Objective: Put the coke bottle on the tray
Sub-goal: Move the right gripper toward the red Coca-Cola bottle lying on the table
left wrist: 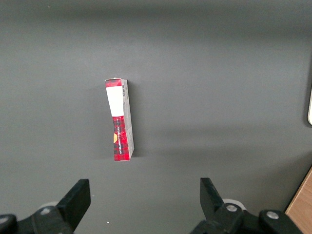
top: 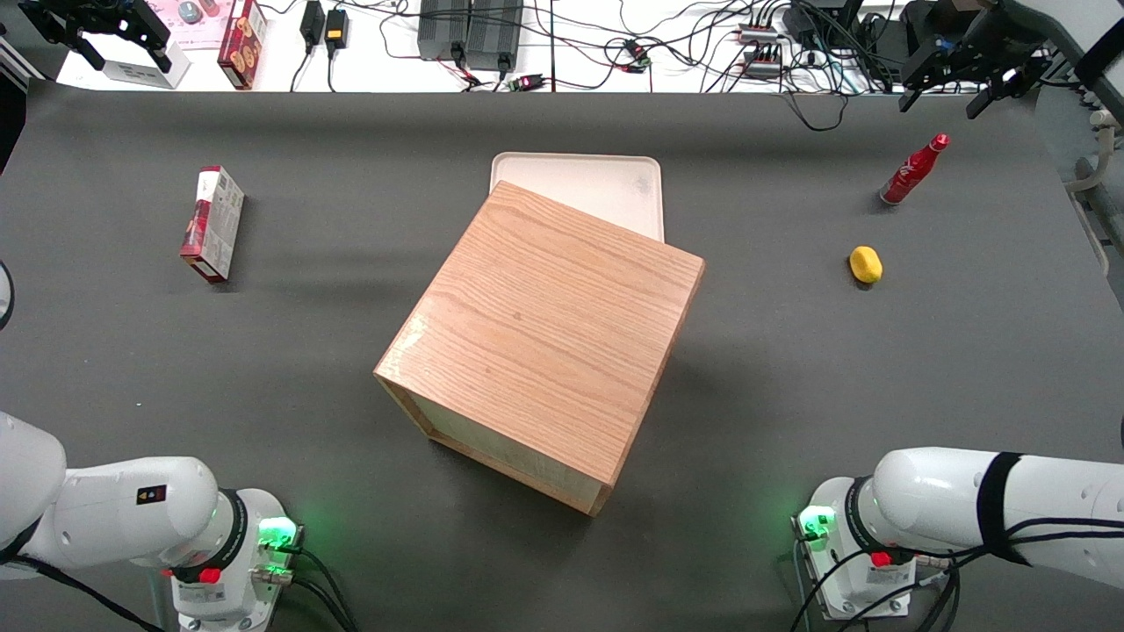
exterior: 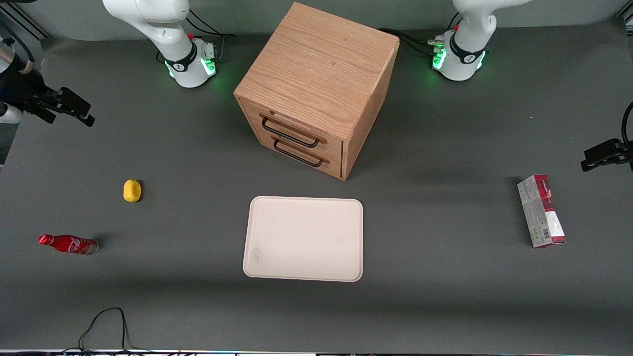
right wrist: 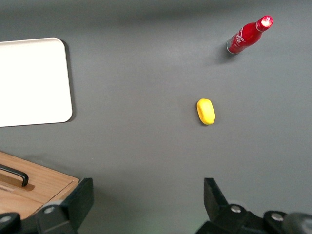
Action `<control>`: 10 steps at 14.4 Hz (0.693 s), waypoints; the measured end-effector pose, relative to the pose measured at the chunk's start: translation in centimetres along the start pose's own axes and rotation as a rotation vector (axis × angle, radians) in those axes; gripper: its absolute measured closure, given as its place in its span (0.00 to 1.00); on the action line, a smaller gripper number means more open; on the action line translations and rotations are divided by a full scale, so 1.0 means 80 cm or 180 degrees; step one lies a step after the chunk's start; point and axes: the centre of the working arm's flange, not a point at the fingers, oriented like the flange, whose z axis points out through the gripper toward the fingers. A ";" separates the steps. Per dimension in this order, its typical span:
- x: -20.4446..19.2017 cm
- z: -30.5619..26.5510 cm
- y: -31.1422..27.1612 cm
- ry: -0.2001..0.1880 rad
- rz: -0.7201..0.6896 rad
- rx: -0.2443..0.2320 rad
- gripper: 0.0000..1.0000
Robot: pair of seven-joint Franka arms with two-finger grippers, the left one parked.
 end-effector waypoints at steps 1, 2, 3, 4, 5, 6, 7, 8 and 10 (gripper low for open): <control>0.002 0.000 0.000 -0.0008 0.0002 0.0005 0.00; 0.003 0.001 -0.001 -0.0030 0.0003 0.0030 0.00; 0.005 0.005 -0.004 -0.0058 0.0008 0.0093 0.00; 0.007 0.009 -0.007 -0.0092 0.0012 0.0165 0.00; 0.009 0.015 -0.012 -0.0130 0.0002 0.0206 0.00; 0.011 0.022 -0.021 -0.0168 -0.0035 0.0210 0.00; 0.014 0.031 -0.031 -0.0212 -0.0078 0.0199 0.00; 0.017 0.039 -0.038 -0.0253 -0.0100 0.0192 0.00; 0.032 0.048 -0.034 -0.0288 -0.0072 0.0194 0.00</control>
